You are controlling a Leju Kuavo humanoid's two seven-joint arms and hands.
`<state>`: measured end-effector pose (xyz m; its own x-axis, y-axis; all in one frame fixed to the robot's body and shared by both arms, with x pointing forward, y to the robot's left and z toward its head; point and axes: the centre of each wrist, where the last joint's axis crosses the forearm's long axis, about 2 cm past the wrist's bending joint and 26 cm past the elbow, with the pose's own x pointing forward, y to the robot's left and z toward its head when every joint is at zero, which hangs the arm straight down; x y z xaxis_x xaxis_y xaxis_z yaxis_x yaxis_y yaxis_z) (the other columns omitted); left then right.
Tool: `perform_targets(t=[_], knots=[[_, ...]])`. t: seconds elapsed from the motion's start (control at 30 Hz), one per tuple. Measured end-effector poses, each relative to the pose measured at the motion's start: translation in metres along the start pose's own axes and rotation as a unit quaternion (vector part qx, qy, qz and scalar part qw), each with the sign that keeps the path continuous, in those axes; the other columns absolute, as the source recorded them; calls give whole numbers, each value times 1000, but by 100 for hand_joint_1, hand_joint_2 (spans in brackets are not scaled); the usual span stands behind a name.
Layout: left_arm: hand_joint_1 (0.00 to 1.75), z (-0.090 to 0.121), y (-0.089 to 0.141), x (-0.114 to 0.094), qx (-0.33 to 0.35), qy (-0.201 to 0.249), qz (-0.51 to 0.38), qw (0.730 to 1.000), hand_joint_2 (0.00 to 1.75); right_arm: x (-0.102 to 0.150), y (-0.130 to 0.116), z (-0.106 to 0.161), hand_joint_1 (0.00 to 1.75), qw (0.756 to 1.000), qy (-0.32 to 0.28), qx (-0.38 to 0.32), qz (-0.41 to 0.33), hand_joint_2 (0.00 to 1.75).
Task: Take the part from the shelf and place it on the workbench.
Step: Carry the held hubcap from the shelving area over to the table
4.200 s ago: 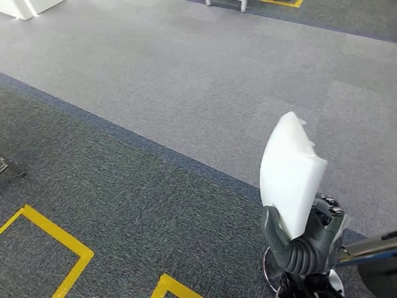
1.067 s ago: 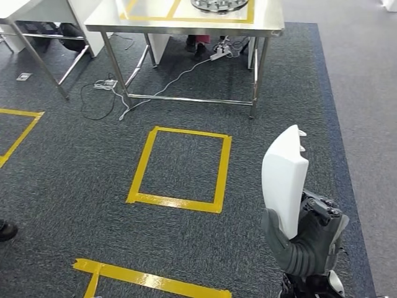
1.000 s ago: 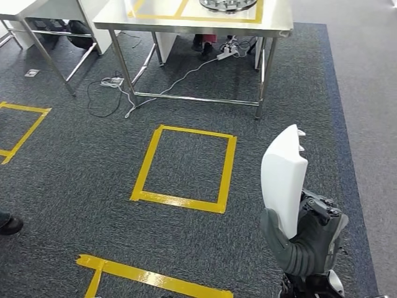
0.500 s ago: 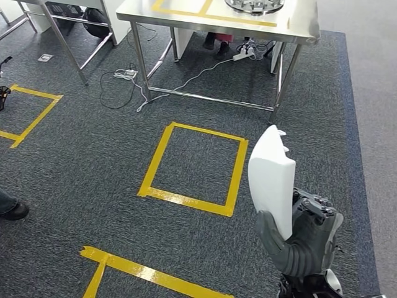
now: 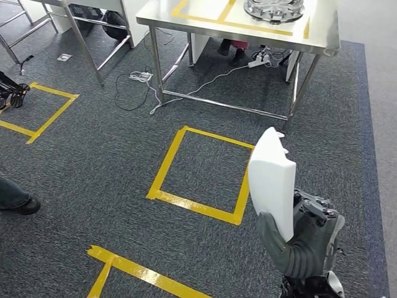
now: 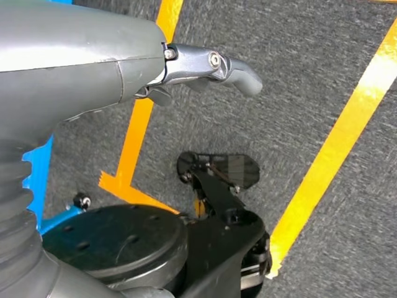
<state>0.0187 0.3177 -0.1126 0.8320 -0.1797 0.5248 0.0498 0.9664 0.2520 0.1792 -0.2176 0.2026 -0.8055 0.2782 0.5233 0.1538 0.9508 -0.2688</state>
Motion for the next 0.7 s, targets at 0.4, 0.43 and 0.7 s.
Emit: perform_targets(t=[0.4,0.43,0.7], knots=[[0,0,-1,1,-2,-5,0,1000,175,0,0,2,175,1000,4,1,1,175],[0,0,-1,0,-2,-4,-1,1000,175,0,0,2,175,1000,4,1,1,175],[0,3,2,-6,0,2,-4,1000,175,0,0,2,175,1000,4,-1,2,175]])
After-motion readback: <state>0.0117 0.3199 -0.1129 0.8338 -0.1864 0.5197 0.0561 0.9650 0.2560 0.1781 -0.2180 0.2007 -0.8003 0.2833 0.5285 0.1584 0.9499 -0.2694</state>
